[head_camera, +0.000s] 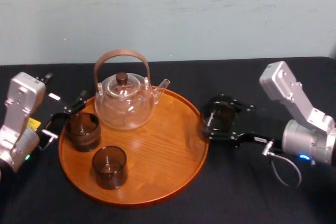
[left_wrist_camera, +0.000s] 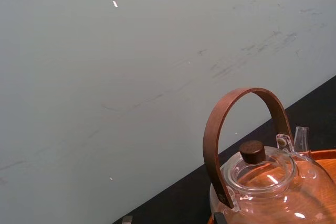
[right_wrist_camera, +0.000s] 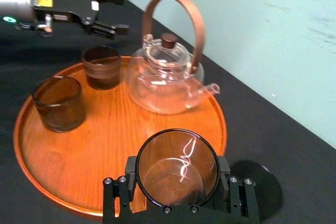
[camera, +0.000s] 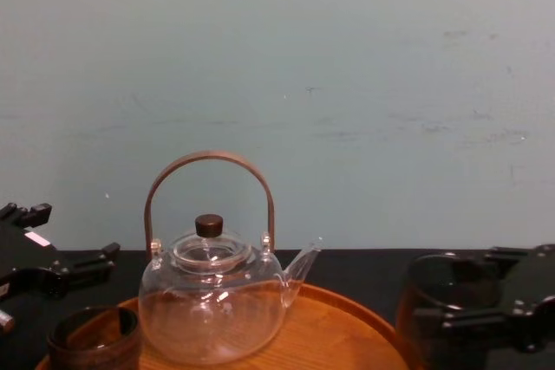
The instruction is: Pick up the glass from the table and place it on the tray.
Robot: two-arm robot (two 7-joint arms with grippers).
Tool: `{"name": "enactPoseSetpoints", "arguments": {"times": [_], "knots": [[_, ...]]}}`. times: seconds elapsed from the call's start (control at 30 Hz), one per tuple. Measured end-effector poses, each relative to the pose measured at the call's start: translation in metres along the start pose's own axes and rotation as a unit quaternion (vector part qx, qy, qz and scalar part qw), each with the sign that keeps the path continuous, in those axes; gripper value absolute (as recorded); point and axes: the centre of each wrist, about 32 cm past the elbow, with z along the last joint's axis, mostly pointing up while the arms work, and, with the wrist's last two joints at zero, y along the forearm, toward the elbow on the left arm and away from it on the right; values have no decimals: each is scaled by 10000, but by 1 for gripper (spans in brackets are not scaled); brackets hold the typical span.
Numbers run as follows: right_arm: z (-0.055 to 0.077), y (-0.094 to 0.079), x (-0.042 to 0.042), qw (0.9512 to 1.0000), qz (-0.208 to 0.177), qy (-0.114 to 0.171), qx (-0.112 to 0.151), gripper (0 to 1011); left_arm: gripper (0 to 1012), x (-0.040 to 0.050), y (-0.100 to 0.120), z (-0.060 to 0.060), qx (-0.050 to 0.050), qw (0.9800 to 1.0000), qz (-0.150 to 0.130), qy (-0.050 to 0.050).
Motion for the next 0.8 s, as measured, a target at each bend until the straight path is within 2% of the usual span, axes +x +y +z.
{"name": "enactPoseSetpoints", "arguments": {"times": [0.4,0.8], "knots": [[52,242,-87,9989,460,-85,88,904,1001,0,0,0,0,10000,0,0],[22,476,-175,9973,725,-92,95,904,1001,0,0,0,0,10000,0,0]]}}
